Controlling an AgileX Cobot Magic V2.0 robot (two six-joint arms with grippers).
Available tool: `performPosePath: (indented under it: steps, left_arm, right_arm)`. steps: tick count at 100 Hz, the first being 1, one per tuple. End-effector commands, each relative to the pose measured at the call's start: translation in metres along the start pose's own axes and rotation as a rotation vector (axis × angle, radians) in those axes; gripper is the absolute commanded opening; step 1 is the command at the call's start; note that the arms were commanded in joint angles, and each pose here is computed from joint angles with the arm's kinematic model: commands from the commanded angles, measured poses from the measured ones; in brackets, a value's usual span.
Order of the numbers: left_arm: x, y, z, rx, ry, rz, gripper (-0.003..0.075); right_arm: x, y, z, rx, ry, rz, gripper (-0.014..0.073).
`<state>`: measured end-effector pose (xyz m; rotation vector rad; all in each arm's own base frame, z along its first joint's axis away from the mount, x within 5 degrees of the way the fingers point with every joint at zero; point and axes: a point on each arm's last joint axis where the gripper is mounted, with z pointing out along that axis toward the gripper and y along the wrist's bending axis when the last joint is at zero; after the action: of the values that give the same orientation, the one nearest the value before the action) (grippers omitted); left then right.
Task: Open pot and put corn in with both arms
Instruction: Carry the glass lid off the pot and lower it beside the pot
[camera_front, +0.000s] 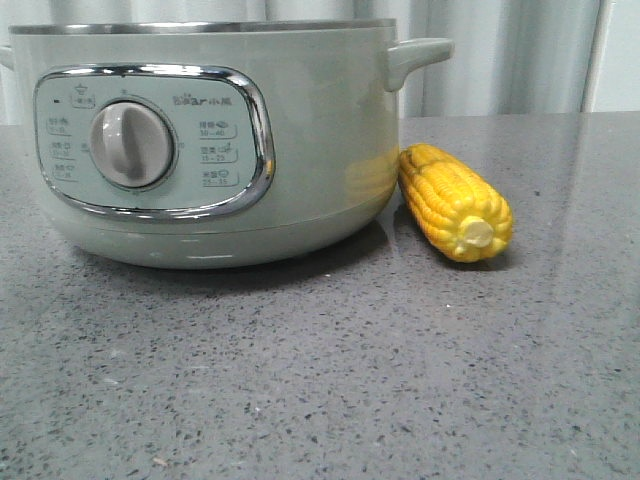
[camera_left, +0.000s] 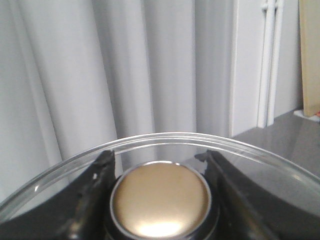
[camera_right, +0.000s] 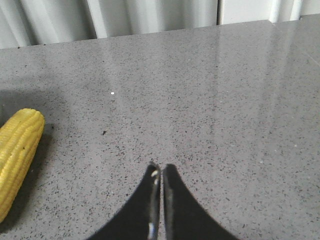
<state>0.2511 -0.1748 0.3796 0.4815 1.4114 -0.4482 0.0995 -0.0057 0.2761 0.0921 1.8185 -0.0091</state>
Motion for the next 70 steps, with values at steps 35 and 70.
performPosePath:
  steps: [35, 70]
  left_arm:
    - [-0.088, 0.043, -0.096, -0.21, -0.257, 0.138, -0.0011]
    - [-0.047, 0.06, -0.17, -0.42, -0.2, 0.178, -0.0011]
  right_arm:
    - [-0.017, 0.0, -0.001, -0.001, -0.11, -0.003, -0.0074]
    - [-0.017, 0.0, -0.001, -0.001, -0.11, -0.003, -0.0074]
